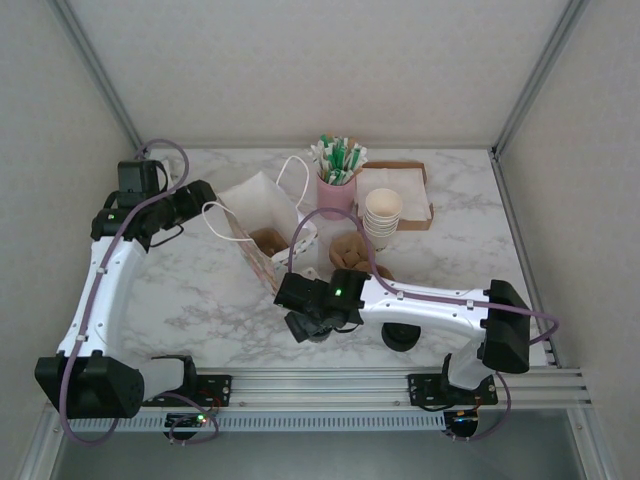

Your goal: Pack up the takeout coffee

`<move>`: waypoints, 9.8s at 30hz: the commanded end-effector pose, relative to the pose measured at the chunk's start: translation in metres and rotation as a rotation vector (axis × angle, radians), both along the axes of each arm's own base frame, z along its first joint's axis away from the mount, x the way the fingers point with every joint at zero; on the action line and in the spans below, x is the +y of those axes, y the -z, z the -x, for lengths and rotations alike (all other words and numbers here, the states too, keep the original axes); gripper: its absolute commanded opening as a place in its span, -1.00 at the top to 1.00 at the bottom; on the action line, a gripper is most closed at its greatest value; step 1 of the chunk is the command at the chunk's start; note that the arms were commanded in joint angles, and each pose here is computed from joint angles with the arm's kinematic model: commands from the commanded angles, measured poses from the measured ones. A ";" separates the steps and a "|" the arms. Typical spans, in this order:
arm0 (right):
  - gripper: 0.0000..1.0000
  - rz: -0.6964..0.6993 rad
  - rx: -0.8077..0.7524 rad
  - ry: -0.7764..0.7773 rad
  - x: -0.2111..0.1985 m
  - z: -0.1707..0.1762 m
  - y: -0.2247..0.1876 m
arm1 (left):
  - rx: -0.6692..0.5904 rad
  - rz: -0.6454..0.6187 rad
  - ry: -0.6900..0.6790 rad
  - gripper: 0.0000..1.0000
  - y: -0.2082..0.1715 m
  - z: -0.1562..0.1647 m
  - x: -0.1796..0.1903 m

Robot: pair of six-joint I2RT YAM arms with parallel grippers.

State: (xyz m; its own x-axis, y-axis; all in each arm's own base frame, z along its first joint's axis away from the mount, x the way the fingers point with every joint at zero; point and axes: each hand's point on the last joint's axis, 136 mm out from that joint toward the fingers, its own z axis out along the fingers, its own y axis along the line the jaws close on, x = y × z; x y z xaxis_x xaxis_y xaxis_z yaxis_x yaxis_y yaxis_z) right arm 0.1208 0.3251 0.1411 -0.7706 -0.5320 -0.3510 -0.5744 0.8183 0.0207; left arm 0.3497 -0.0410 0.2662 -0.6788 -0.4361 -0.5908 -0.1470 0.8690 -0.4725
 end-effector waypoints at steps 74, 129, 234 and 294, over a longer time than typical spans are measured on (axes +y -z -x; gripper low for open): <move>-0.67 -0.072 -0.178 0.035 -0.001 -0.006 -0.029 | 0.007 0.008 -0.021 -0.46 0.005 0.000 0.004; -0.32 0.103 -0.103 0.055 -0.007 0.001 0.036 | 0.015 0.014 -0.019 -0.47 0.007 0.000 0.003; -0.19 -0.074 -0.279 -0.296 0.062 -0.128 -0.164 | 0.398 0.268 0.233 -0.37 0.103 -0.027 -0.097; -0.10 0.071 -0.220 -0.227 0.052 -0.132 -0.080 | 0.505 0.053 0.152 -0.37 0.143 0.014 -0.061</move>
State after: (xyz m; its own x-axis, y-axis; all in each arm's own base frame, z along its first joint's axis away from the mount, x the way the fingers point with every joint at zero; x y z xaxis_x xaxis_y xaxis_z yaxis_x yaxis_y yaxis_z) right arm 0.2472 0.3706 0.2224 -0.5392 -0.7287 -0.4222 -0.7419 0.6482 -0.1713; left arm 0.3373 -0.1046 0.1239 -0.9290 -0.3220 -0.1823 -0.2213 0.8783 -0.4237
